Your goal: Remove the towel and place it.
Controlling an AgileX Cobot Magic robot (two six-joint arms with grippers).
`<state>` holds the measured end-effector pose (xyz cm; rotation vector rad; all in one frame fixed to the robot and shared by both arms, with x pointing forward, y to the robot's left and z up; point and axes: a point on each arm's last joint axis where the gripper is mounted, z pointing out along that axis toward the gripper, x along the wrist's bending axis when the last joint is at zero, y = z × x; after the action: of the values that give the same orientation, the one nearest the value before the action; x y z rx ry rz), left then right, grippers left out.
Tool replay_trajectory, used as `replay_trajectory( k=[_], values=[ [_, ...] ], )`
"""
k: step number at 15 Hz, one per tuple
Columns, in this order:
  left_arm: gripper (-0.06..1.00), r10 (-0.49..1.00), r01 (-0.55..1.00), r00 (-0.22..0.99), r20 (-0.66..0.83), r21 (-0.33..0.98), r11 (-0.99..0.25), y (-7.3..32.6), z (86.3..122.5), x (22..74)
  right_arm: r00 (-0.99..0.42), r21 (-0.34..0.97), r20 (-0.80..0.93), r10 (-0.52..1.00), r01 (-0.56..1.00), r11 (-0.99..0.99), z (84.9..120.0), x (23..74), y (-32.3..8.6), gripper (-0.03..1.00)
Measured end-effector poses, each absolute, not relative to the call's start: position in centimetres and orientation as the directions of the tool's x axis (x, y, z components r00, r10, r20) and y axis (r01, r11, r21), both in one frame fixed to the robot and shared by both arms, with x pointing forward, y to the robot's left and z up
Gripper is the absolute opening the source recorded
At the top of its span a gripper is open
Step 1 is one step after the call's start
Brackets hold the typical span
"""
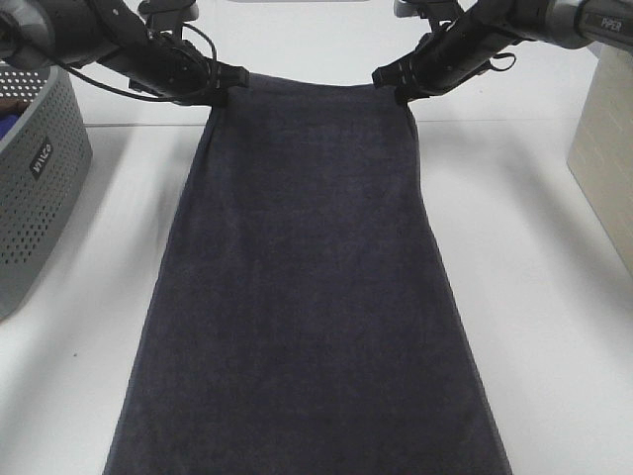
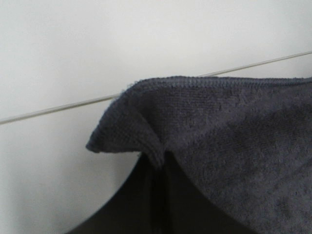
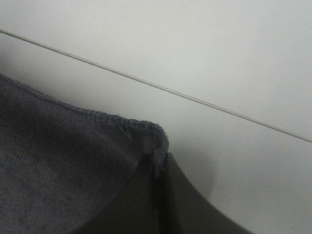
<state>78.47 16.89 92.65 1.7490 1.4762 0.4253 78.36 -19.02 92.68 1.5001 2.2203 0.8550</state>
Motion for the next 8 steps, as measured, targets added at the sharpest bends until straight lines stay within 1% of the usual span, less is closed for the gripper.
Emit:
replay_trajectory(
  k=[5, 8],
  values=[
    [0.01, 0.943, 0.598, 0.293, -0.156, 0.799, -0.054, 17.11, 93.11, 78.96, -0.364, 0.711, 0.053, 0.93, 0.668, 0.221, 93.28, 79.08, -19.03, 0.01],
    [0.01, 0.951, 0.552, 0.279, -0.136, 0.833, -0.043, 17.29, 93.51, 79.32, -0.354, 0.737, 0.042, 0.934, 0.642, 0.21, 93.52, 79.36, -19.09, 0.01]
  ],
)
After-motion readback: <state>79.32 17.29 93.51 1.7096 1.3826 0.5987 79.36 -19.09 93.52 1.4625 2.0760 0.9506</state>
